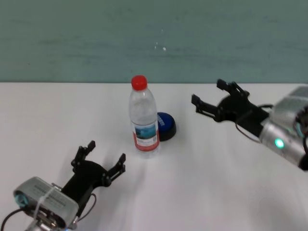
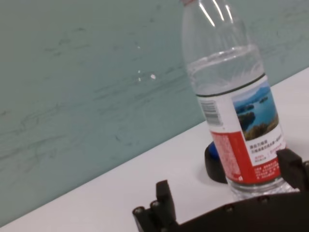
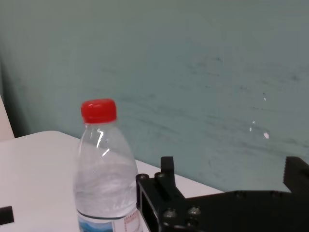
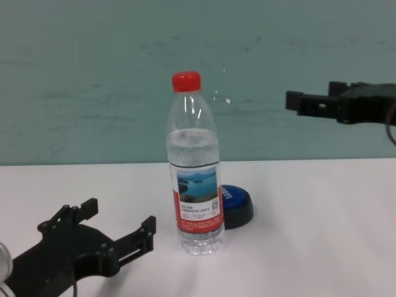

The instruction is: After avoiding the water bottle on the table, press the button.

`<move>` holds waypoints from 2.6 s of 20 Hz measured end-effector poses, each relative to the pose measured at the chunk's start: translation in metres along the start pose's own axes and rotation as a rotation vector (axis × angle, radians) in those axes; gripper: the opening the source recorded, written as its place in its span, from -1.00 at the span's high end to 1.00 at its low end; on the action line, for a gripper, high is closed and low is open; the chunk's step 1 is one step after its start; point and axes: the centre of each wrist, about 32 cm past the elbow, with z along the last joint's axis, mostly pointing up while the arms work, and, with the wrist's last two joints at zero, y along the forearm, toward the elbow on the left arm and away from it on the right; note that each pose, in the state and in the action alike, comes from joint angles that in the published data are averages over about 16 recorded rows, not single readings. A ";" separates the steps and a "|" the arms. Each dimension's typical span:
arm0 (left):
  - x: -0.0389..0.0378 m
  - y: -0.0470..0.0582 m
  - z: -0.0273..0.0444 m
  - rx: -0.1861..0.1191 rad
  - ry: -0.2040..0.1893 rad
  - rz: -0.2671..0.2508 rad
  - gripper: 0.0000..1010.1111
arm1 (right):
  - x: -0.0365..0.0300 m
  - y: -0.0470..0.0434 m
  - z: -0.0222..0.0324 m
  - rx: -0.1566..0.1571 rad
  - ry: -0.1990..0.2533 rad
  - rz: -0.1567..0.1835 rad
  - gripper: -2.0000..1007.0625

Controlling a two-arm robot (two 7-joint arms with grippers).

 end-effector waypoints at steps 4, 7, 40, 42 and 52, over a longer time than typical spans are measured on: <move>0.0000 0.000 0.0000 0.000 0.000 0.000 -0.98 | -0.0085 -0.0205 0.0004 0.032 0.021 -0.013 -0.99; 0.0000 0.000 0.0000 0.000 0.000 0.000 -0.98 | -0.0149 -0.0354 -0.0013 0.053 0.036 -0.028 -0.99; 0.0000 0.000 0.0000 0.000 0.000 0.000 -0.98 | -0.0675 -0.0659 -0.0694 0.079 0.219 -0.036 -0.99; 0.0000 0.000 0.0000 0.000 0.000 0.000 -0.98 | -0.0687 -0.0617 -0.0751 0.080 0.233 -0.039 -0.99; 0.0000 0.000 0.0000 0.000 0.000 0.000 -0.98 | -0.0757 -0.0454 -0.0943 0.052 0.247 -0.101 -0.99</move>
